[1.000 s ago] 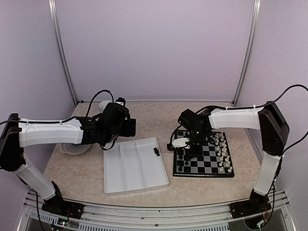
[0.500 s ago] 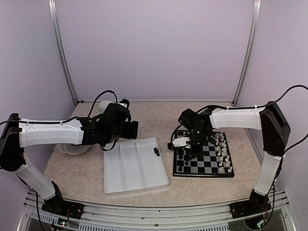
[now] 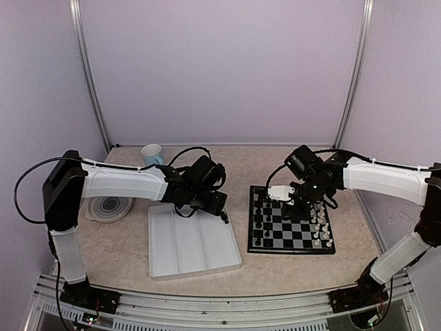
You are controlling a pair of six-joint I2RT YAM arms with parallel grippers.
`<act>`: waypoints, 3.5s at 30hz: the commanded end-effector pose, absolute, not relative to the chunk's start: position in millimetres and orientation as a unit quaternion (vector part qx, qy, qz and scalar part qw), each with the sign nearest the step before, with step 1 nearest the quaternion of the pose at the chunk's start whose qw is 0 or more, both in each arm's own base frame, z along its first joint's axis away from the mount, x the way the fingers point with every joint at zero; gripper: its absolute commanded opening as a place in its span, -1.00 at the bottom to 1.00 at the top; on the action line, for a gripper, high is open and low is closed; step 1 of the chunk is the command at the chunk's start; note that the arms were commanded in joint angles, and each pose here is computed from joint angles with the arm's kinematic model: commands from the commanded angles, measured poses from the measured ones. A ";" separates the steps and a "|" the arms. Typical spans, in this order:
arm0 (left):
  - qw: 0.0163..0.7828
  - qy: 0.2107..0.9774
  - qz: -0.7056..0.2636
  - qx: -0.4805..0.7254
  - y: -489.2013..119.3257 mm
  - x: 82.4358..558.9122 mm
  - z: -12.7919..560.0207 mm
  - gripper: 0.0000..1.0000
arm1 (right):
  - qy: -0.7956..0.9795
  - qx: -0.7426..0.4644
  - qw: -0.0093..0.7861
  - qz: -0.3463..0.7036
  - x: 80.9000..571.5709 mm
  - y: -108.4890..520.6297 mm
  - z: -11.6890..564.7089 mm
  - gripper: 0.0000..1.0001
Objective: Set up the chess pieces on the board
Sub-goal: Place the pawn at c7, then pick up the chess pile from the storage box.
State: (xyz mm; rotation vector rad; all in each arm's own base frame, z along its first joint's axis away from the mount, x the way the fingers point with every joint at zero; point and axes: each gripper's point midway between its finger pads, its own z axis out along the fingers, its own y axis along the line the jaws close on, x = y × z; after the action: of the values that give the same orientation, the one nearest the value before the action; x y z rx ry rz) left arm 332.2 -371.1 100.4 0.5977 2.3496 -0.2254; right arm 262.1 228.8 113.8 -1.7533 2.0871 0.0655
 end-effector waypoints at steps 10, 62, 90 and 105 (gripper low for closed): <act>0.220 0.947 -0.167 0.164 -389.0 308.9 38.3 0.31 | 0.769 -0.593 0.236 0.035 268.3 212.6 121.1 -0.34; 0.211 0.969 -0.071 0.104 -353.3 320.9 2.9 -0.07 | 0.770 -0.594 0.227 0.054 265.3 218.1 113.4 -0.35; 0.220 0.958 -0.078 0.167 -355.3 325.6 7.1 -0.95 | 0.767 -0.592 0.242 0.053 275.2 225.0 124.0 -0.39; 0.444 0.822 -0.189 0.301 -399.7 268.2 166.4 -1.00 | 0.748 -0.483 0.337 0.305 316.1 290.3 234.5 -0.28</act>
State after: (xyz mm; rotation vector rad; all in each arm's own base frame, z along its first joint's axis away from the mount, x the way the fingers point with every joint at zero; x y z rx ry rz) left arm 276.4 -373.8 111.5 0.6881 2.2858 -0.3884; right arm 326.6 263.9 213.9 -1.3266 1.9640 0.4332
